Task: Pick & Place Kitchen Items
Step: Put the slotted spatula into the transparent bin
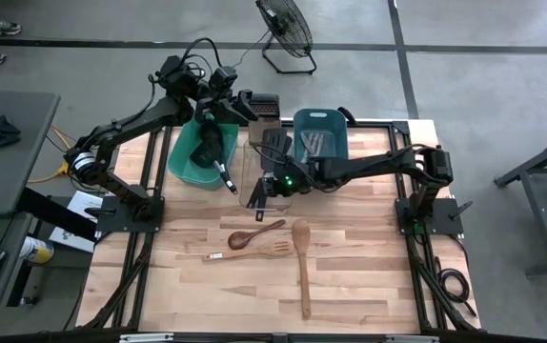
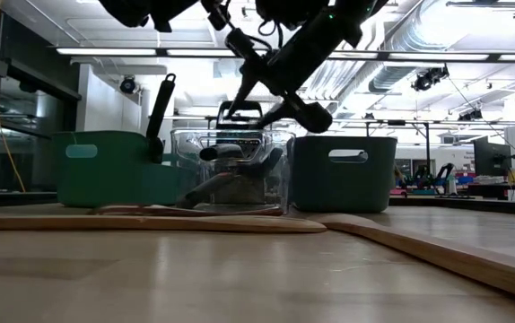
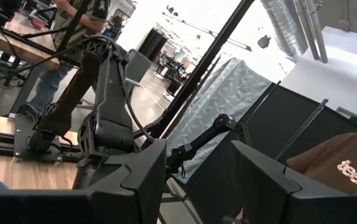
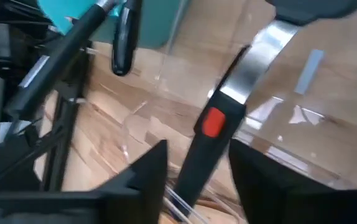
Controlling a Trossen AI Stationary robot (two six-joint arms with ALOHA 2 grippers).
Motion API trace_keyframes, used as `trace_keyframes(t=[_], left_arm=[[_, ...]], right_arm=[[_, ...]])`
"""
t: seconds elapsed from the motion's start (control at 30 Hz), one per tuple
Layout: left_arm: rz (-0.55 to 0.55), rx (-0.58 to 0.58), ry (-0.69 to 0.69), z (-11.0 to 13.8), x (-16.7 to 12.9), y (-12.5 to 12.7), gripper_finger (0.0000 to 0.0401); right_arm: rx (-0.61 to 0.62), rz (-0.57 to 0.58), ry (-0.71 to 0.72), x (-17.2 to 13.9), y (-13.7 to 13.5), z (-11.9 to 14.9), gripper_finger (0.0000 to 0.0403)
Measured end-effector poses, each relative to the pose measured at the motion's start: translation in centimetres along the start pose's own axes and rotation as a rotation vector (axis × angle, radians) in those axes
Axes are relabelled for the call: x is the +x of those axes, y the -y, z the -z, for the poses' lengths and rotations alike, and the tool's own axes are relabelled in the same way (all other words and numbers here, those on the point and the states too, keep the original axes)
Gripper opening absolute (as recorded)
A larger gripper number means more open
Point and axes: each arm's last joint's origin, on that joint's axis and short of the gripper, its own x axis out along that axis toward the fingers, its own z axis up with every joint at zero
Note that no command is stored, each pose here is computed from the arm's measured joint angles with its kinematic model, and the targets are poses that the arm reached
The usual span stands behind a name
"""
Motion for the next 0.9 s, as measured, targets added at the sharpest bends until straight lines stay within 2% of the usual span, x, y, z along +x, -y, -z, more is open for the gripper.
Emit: trace_keyframes(t=[0.17,0.33,0.4,0.6,0.9], left_arm=[[0.0,0.0,-0.001,0.0,0.0,0.0,0.0172],[0.0,0.0,-0.001,0.0,0.0,0.0,0.0172],[0.001,0.0,-0.001,0.0,0.0,0.0,0.0172],[0.001,0.001,-0.002,0.0,0.0,0.0,0.0172],[0.003,0.003,-0.005,0.0,0.0,0.0,0.0172]], right_arm=[[0.004,0.032,-0.002,0.2,0.3,0.1,0.026],[0.022,0.034,-0.014,1.1,0.6,0.4,0.0298],[0.023,0.047,-0.013,1.8,0.9,0.5,0.0301],[0.026,-0.019,0.007,2.5,0.5,0.3,0.0293],[0.077,0.005,-0.023,4.4,1.5,0.4,0.0224]])
